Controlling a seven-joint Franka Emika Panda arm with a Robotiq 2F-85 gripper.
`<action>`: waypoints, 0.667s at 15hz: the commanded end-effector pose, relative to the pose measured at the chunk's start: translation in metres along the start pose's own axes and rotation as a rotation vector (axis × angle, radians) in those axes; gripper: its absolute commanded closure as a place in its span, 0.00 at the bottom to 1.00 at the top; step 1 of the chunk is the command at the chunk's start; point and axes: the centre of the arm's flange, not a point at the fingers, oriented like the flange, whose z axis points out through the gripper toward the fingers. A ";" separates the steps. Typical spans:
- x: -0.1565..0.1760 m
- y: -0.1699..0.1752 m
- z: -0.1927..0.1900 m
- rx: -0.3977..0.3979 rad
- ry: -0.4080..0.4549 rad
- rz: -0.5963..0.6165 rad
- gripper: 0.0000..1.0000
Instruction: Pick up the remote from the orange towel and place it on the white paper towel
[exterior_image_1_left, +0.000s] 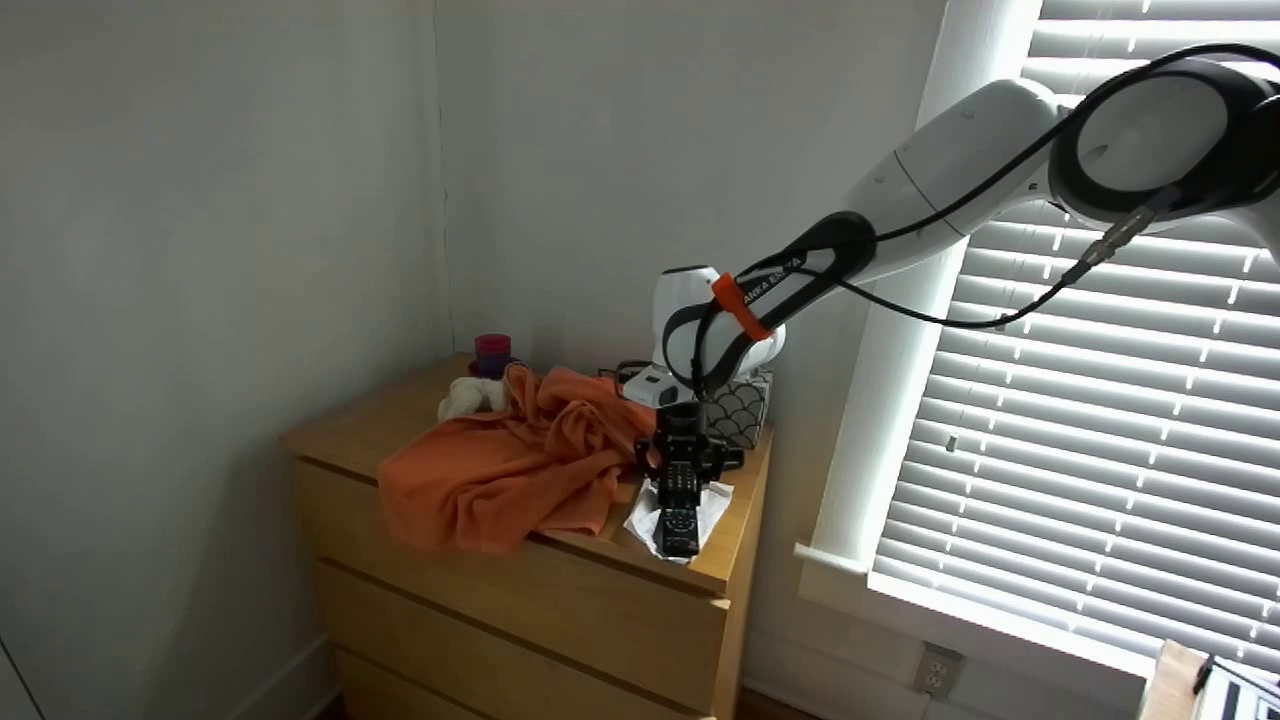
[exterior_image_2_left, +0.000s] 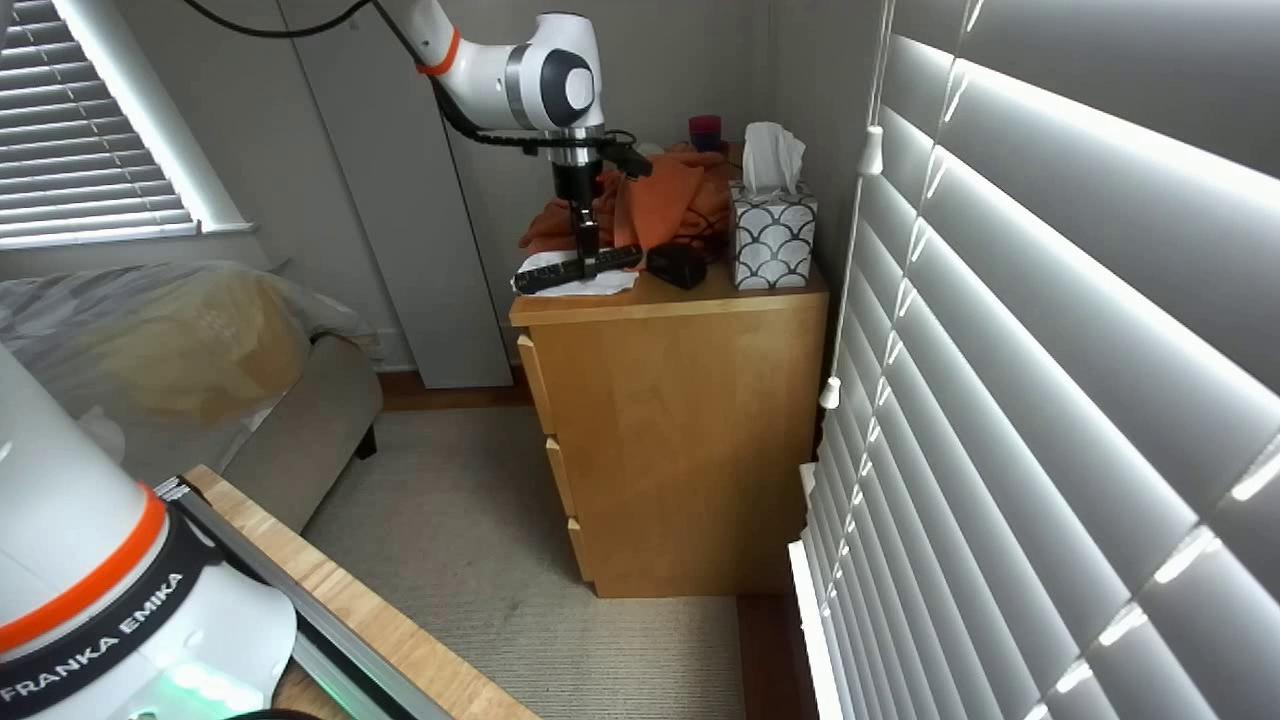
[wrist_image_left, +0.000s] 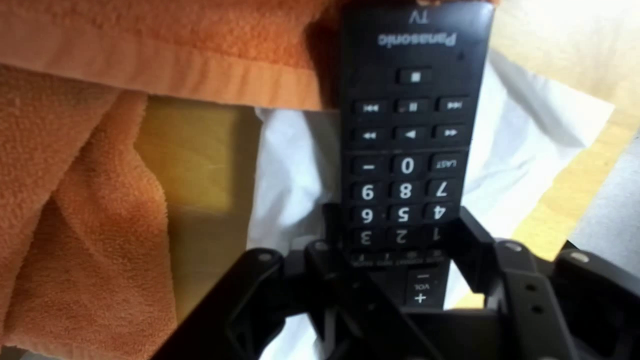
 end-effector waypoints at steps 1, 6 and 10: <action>0.008 -0.006 -0.009 0.013 -0.001 -0.015 0.70; 0.027 -0.004 -0.040 -0.014 0.071 0.000 0.70; 0.038 0.001 -0.057 -0.019 0.152 0.116 0.70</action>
